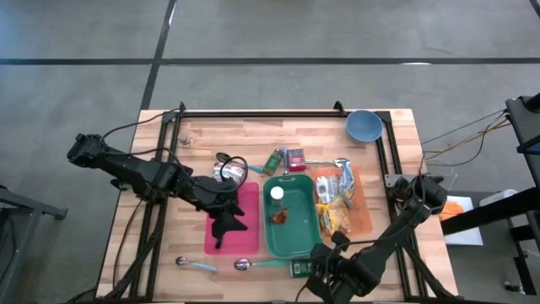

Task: Pick & Place Food Item
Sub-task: Put the black seasoning can into the green bin

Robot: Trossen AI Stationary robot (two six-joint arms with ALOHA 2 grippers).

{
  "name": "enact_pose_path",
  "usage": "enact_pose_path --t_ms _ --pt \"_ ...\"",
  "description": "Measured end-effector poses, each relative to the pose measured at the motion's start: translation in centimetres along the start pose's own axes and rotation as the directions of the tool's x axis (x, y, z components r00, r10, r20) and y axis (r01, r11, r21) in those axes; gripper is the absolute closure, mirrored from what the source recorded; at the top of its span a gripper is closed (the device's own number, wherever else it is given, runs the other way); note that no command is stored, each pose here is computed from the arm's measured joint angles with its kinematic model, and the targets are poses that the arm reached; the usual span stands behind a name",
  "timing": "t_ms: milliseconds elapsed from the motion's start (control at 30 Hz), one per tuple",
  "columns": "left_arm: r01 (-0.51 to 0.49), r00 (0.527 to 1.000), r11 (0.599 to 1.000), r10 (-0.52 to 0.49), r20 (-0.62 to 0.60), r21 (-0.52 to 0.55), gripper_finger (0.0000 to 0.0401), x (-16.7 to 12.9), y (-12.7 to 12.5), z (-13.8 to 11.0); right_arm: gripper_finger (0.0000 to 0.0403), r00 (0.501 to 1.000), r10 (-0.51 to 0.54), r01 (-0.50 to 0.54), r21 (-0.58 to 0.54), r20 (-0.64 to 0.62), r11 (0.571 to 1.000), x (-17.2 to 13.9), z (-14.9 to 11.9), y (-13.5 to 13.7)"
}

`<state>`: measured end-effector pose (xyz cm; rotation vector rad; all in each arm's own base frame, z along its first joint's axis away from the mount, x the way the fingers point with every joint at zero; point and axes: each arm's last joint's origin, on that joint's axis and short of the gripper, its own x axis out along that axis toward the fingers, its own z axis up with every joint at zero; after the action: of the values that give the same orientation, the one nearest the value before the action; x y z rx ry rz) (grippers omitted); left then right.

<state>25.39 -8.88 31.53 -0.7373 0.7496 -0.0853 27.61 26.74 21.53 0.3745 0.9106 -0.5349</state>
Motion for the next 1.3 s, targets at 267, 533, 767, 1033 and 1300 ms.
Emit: enact_pose_path --t_ms 267,533,767,1033,1300 --pt "-0.007 1.000 1.000 0.007 -0.006 0.016 0.0091 0.0 0.1 -0.1 0.0391 1.000 -0.011 0.011 -0.003 0.023 1.000 0.6 1.2 -0.3" --pt "-0.005 1.000 0.999 0.006 -0.010 0.040 0.0091 0.0 0.1 -0.1 0.0390 1.000 -0.008 0.008 0.003 0.007 1.000 1.5 2.3 -0.4" --pt "-0.003 1.000 0.999 0.004 -0.013 0.054 0.0091 0.0 0.1 -0.1 0.0390 1.000 0.008 -0.008 0.014 0.005 1.000 1.6 2.4 -0.3" --pt "-0.003 1.000 0.998 0.004 -0.013 0.062 0.0091 0.0 0.1 -0.1 0.0390 0.998 0.056 -0.057 -0.021 -0.034 0.998 1.6 2.5 0.1" --pt "-0.004 1.000 0.998 0.005 -0.014 0.064 0.0091 0.0 0.1 -0.1 0.0390 0.984 0.134 -0.149 -0.127 -0.120 0.981 1.2 2.4 0.8"
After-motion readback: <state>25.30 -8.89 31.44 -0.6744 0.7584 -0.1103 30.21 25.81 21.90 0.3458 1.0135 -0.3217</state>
